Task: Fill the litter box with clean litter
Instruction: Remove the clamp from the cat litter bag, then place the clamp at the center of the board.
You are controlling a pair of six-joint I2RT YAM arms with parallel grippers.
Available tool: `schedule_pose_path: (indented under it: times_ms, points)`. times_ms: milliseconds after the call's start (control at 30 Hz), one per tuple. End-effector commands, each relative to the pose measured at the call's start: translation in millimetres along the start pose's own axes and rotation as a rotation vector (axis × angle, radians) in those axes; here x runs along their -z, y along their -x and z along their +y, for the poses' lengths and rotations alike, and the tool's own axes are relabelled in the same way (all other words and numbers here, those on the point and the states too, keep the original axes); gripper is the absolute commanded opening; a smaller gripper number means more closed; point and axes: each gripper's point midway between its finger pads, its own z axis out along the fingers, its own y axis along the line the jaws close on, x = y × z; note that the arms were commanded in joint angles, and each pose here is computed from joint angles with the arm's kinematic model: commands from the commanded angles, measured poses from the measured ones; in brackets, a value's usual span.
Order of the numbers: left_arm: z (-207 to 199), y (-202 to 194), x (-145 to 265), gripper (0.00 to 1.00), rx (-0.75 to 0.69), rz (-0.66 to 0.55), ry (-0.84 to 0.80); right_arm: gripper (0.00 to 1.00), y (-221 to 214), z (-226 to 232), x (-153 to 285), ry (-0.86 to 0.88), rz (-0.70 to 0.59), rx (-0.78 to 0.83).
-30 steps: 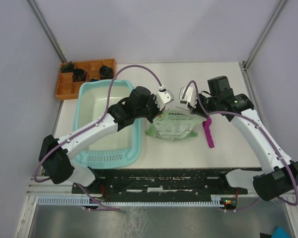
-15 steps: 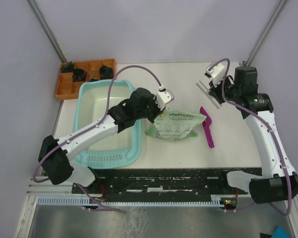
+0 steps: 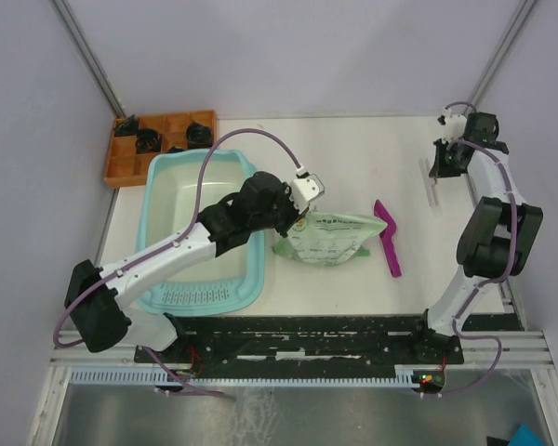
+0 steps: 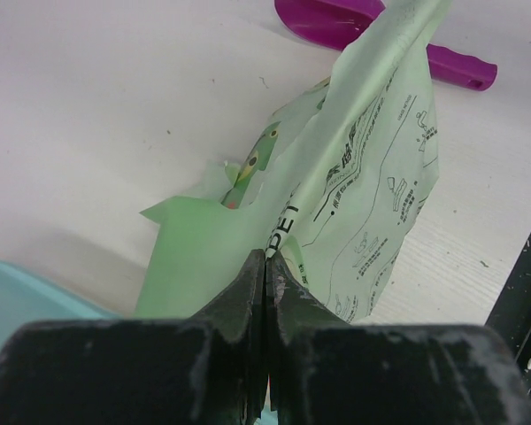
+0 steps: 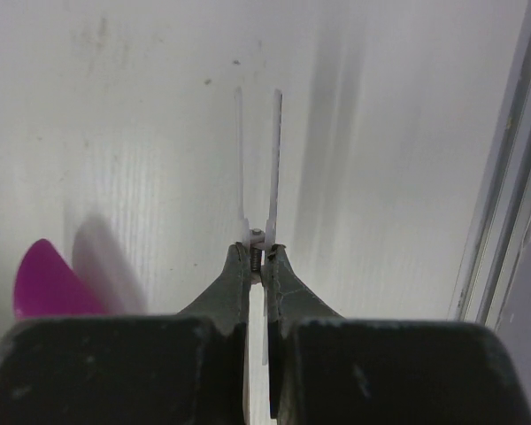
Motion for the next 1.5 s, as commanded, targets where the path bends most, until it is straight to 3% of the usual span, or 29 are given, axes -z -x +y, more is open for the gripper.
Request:
schedule_pose_path:
  times_ms: [0, 500, 800, 967, 1067, 1167, 1467]
  points:
    - [4, 41, 9, 0.03, 0.021, -0.142, 0.025, 0.02, 13, -21, -3, -0.060, -0.038, -0.045]
    - [9, 49, 3, 0.03, 0.028, -0.135, 0.044, 0.02, -71, -20, -47, -0.030, 0.214, -0.039]
    - [6, 49, 2, 0.03, 0.028, -0.132, 0.033, 0.02, -80, -25, -53, -0.063, 0.195, -0.013]
    - [7, 48, 1, 0.03, 0.025, -0.121, 0.038, 0.15, -83, -25, -52, -0.072, 0.188, -0.003]
    - [7, 48, 2, 0.03, 0.023, -0.119, 0.039, 0.36, -82, -24, -48, -0.072, 0.172, 0.006]
    - [7, 50, 3, 0.03, 0.022, -0.119, 0.037, 0.49, -78, -21, -41, -0.065, 0.146, 0.022]
    - [3, 53, 4, 0.05, 0.014, -0.120, 0.015, 0.59, -51, 2, 15, -0.016, 0.016, 0.107]
